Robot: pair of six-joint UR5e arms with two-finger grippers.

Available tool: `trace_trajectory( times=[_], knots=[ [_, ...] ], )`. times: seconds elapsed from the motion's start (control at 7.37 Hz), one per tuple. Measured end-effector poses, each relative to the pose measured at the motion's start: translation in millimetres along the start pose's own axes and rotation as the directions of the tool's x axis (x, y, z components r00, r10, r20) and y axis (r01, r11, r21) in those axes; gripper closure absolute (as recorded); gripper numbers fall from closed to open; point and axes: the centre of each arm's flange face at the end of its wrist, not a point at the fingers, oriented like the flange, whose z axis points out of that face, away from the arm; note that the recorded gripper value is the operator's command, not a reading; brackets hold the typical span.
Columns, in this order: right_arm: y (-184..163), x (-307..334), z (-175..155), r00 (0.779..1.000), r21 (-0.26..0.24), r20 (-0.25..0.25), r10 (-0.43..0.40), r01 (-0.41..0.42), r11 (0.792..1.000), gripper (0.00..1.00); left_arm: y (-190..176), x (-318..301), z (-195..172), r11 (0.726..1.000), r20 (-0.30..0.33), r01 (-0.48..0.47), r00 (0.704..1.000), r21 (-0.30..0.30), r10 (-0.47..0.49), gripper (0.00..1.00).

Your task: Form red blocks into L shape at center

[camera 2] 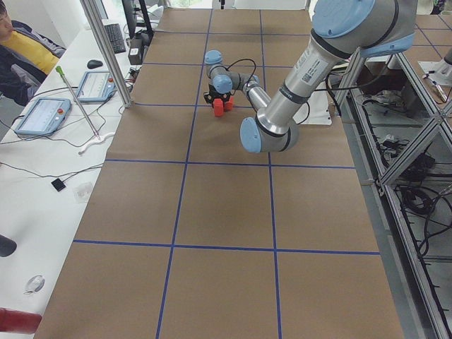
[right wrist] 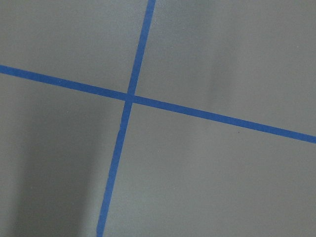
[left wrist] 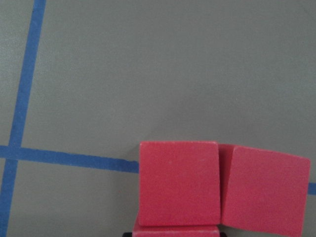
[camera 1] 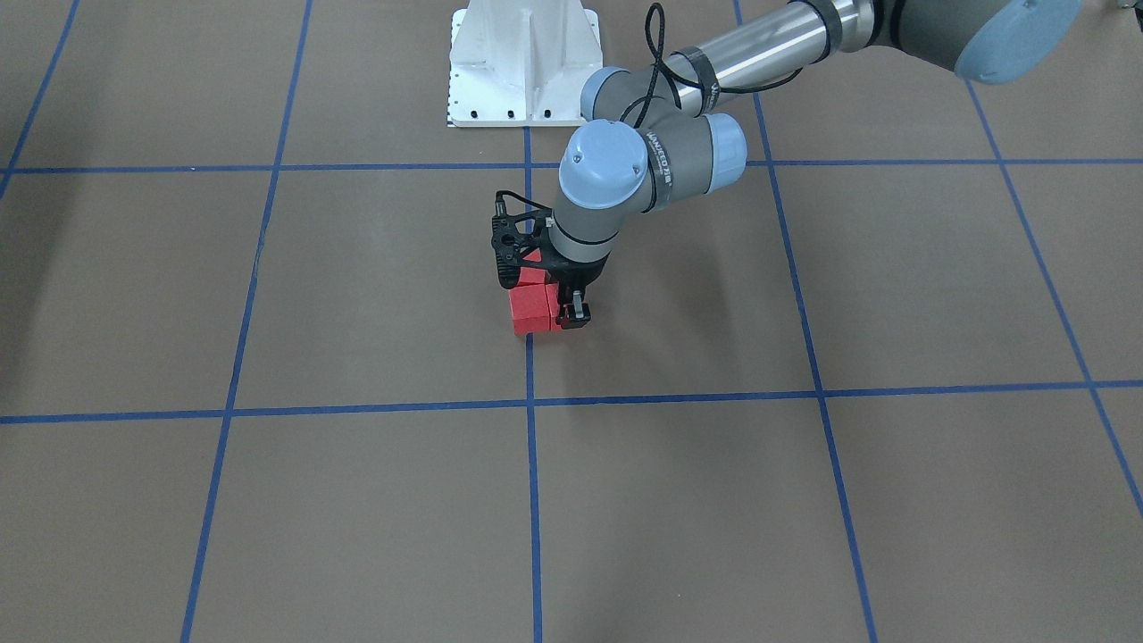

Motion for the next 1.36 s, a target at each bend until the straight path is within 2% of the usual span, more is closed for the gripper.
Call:
trace_trajectory(
  times=[0.14,0.68,0.95,1.09,1.22,1.36],
  knots=[
    [0,0,0,1.000,0.000,0.000,0.000,0.000,1.000,0.00,0,0,0,1.000,0.000,0.000,1.000,0.000,0.000,0.02],
    [1,0,1,1.000,-0.001,0.000,0.001,-0.001,1.000,0.00,-3,-3,-18,0.999,0.017,-0.005,1.000,0.032,0.005,0.00],
    [2,2,2,1.000,-0.005,0.001,0.004,-0.004,1.000,0.00,11,-26,-48,0.997,0.054,0.056,0.997,0.056,-0.059,0.00],
    [2,2,3,1.000,-0.007,0.000,0.005,-0.005,1.000,0.00,32,-51,-63,0.992,0.076,0.114,0.990,0.056,-0.118,0.00],
    [2,3,4,1.000,-0.009,-0.001,0.006,-0.006,1.000,0.00,73,-84,-76,0.976,0.083,0.211,0.973,0.049,-0.214,0.00],
    [3,3,5,1.000,-0.010,-0.001,0.007,-0.007,1.000,0.00,126,-116,-88,0.934,0.073,0.355,0.931,0.043,-0.357,0.00]
  ],
)
